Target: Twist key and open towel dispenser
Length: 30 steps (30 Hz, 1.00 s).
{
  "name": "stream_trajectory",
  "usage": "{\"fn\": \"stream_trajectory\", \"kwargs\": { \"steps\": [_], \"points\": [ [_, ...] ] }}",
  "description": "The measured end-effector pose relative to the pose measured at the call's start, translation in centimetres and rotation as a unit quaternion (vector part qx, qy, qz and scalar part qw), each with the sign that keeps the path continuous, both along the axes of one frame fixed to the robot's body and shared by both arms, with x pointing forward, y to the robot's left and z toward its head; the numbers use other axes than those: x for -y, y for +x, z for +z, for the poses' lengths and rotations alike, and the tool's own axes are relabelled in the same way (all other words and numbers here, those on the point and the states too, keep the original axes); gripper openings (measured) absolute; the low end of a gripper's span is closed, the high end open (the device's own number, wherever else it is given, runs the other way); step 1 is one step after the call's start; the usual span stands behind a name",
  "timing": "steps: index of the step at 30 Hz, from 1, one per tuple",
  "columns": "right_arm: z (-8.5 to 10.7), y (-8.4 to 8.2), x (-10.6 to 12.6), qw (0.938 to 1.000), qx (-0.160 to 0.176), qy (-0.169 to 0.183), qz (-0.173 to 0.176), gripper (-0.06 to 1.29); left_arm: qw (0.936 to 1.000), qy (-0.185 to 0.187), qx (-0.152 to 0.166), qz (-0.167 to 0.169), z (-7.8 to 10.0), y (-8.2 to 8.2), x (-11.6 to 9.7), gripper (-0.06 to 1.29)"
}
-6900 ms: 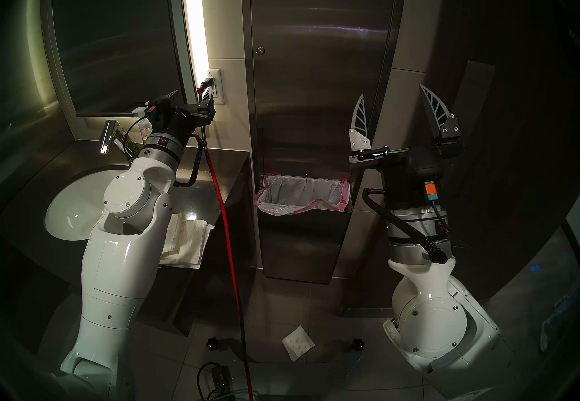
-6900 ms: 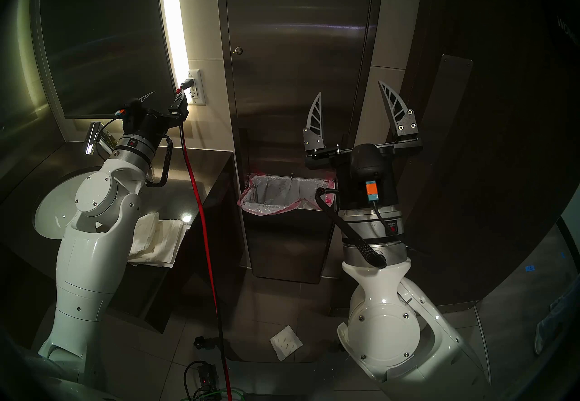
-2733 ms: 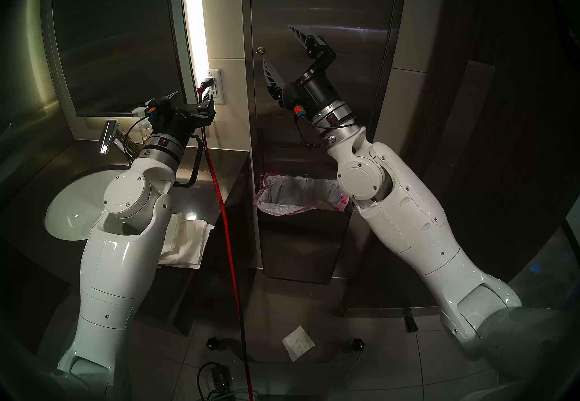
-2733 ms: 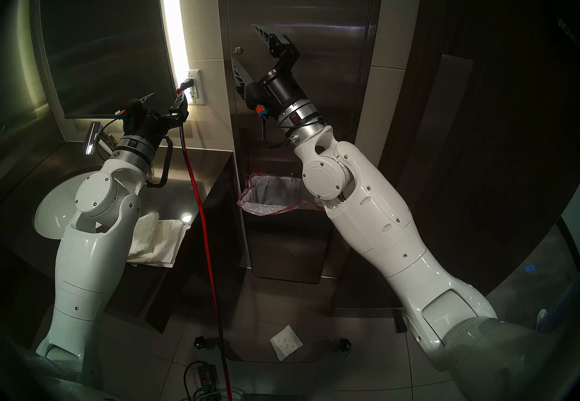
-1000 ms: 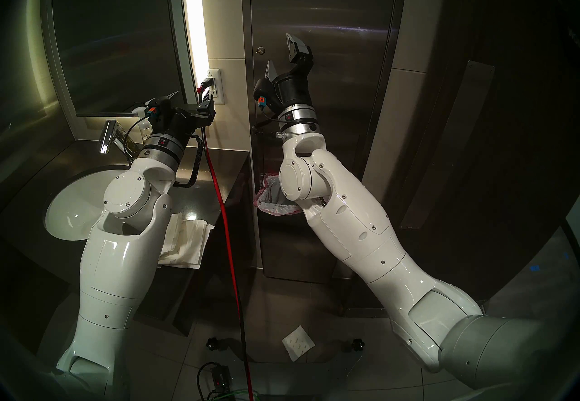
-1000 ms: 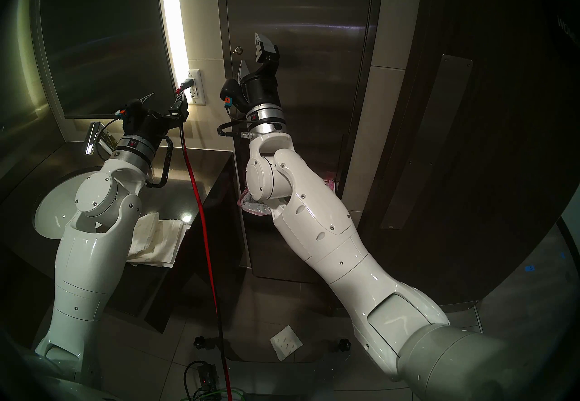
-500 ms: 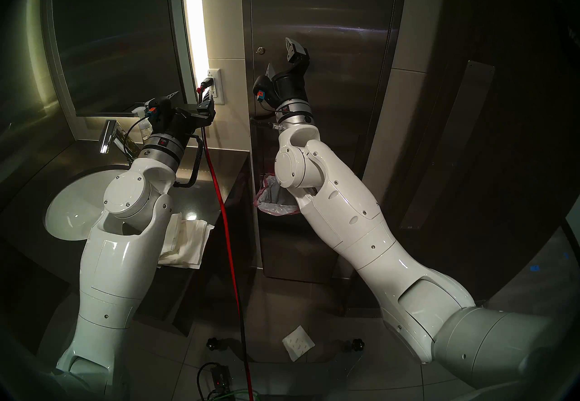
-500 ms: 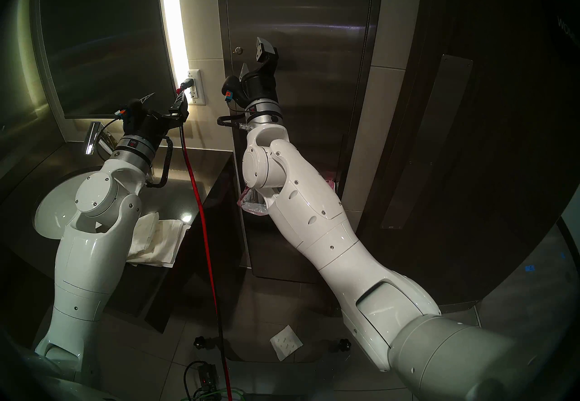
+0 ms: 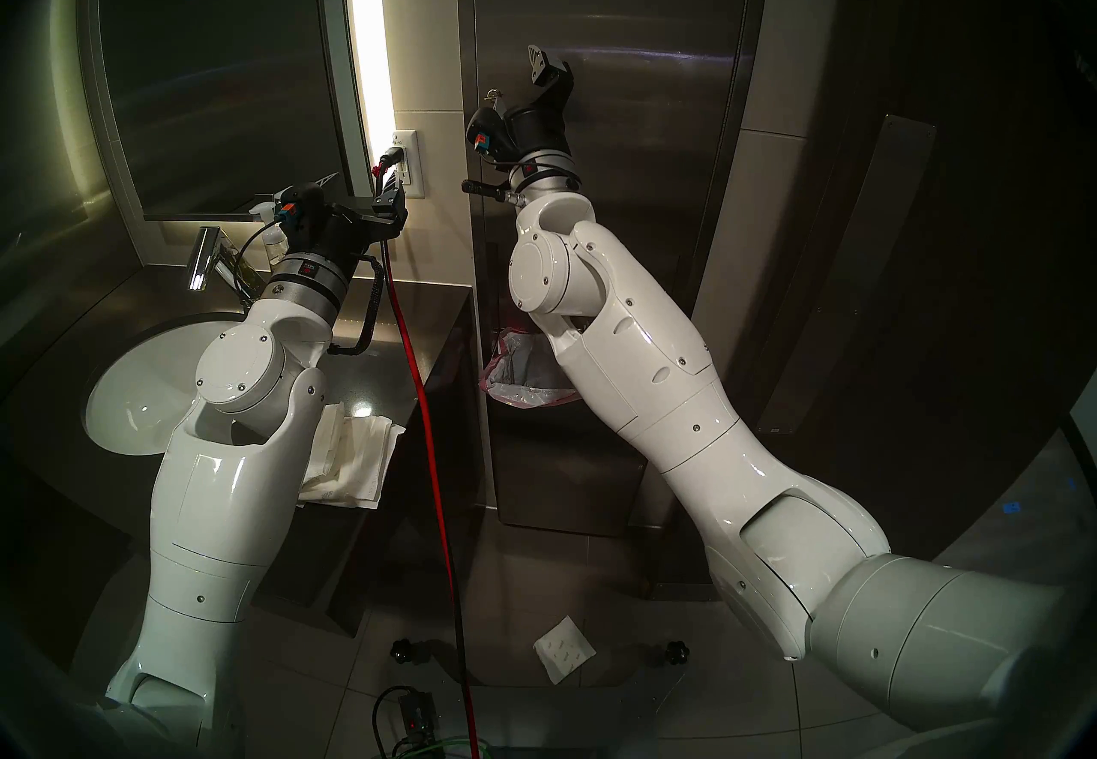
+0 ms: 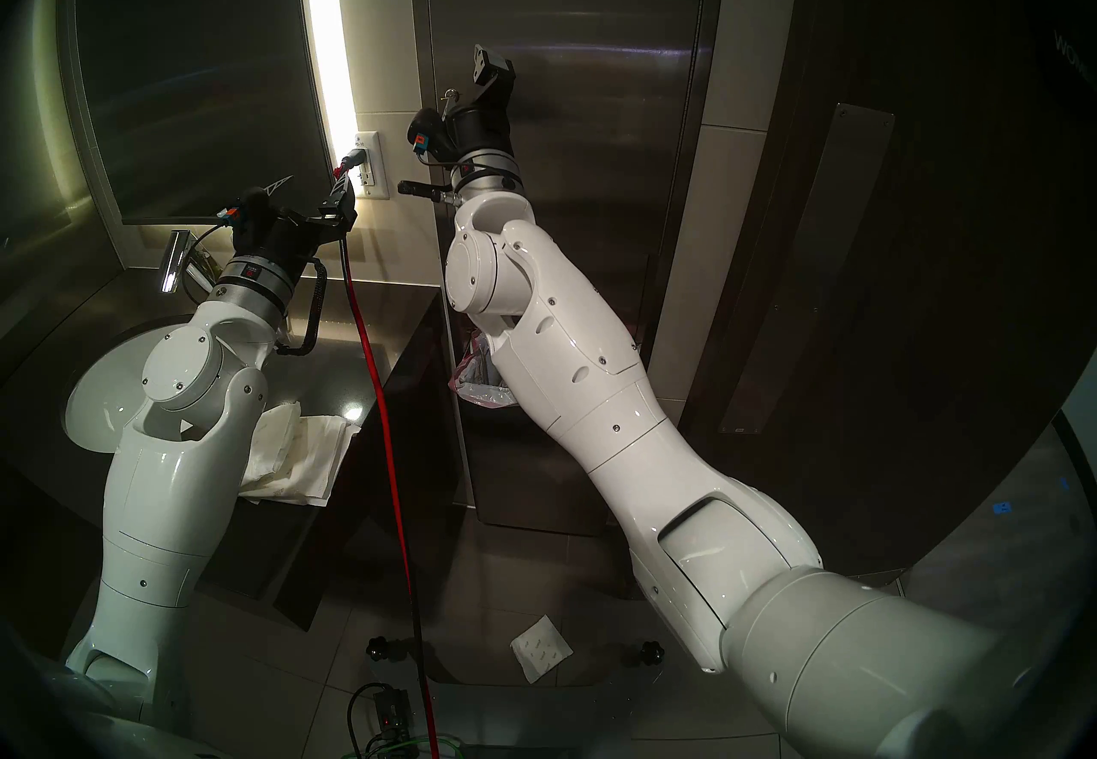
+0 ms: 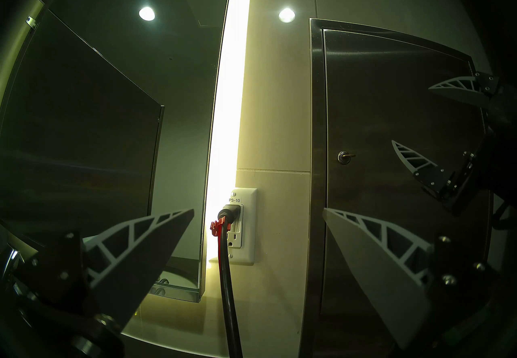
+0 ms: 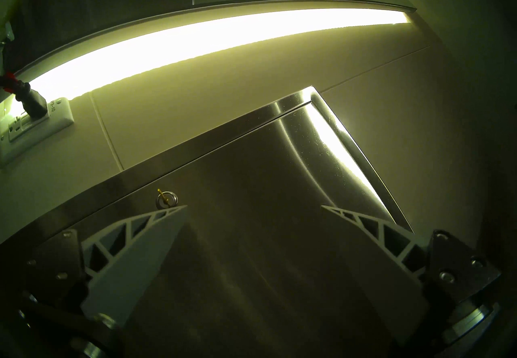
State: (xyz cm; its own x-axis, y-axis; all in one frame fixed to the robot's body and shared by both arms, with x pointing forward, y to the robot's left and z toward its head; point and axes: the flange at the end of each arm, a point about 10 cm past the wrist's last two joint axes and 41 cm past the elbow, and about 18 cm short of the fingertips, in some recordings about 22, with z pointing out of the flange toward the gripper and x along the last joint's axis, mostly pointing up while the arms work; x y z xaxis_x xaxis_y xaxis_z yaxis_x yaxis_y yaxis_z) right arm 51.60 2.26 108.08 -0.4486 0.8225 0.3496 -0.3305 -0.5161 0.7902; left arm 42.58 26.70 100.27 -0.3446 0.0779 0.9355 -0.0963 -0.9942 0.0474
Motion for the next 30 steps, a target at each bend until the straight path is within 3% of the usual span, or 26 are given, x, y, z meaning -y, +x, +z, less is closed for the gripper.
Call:
{"fn": "stream_trajectory", "kwargs": {
  "steps": [16,30],
  "points": [
    [-1.6,1.3,0.1,0.9983,-0.057,-0.007,0.012,1.24,1.0000,0.000,0.000,0.000,0.0,0.0,0.0,1.26],
    [-2.6,2.7,-0.2,0.9972,-0.068,-0.023,0.020,1.24,1.0000,0.000,0.000,0.001,0.0,0.0,0.0,1.26]
  ]
}}
